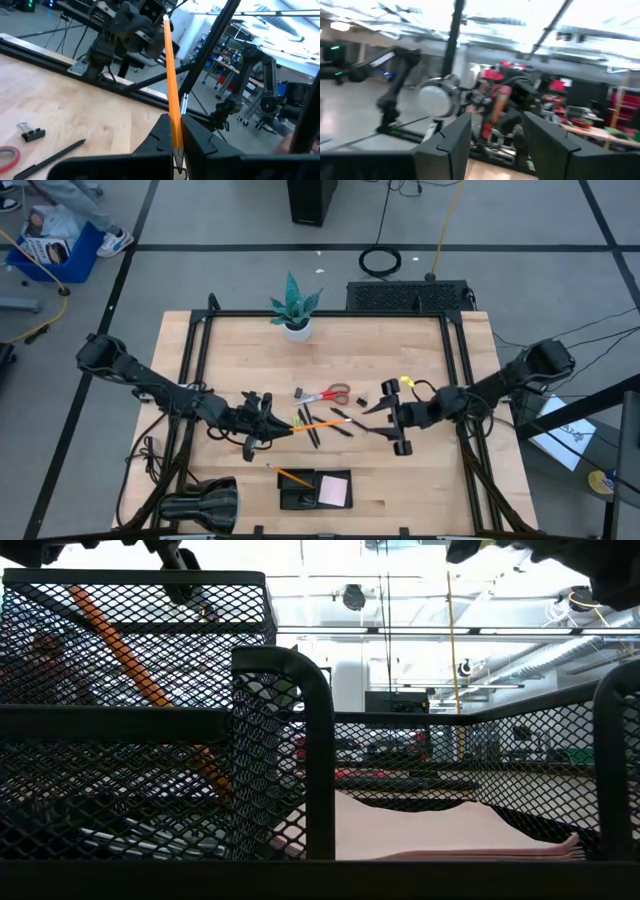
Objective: Pick and place office supplies into organizer
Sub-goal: Put the yellow pencil into the black desk organizer
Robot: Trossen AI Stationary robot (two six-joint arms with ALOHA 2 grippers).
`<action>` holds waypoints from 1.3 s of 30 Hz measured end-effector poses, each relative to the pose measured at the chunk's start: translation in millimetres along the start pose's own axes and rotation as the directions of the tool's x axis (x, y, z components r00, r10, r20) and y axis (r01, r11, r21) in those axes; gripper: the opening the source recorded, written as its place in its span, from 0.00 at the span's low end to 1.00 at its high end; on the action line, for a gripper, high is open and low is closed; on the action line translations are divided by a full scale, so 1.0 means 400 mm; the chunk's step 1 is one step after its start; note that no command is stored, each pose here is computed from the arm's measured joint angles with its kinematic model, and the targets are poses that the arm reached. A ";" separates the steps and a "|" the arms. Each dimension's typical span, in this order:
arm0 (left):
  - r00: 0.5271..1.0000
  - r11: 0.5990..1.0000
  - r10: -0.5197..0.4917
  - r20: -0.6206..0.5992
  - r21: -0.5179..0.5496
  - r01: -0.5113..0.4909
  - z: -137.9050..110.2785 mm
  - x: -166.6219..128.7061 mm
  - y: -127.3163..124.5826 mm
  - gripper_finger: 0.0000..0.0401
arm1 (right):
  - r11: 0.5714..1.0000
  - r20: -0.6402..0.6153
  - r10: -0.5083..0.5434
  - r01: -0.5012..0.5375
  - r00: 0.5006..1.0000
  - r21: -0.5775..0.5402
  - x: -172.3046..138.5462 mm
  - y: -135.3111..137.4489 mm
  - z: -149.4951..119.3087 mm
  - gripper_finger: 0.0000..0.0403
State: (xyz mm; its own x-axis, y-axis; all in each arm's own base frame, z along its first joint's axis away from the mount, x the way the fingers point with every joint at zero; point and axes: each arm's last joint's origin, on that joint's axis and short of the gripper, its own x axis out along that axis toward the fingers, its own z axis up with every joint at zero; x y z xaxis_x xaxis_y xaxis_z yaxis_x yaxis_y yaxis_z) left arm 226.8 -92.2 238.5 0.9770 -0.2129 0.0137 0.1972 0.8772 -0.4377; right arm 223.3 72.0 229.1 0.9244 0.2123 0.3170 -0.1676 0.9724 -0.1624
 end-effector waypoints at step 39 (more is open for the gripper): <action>0.999 0.999 0.034 0.010 0.023 -0.034 0.000 0.000 0.003 0.02 | 0.993 0.071 -0.001 -0.008 0.997 0.118 0.128 -0.024 -0.038 0.33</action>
State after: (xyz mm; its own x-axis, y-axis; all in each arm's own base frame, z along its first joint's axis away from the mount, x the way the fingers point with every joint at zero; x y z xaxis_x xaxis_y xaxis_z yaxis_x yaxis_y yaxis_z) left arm 227.0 -91.3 237.9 0.9838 -0.1791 0.0076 0.1659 0.8937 -0.4168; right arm 277.7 71.9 232.6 0.8977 0.2177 0.3829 -0.2140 0.9754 -0.0530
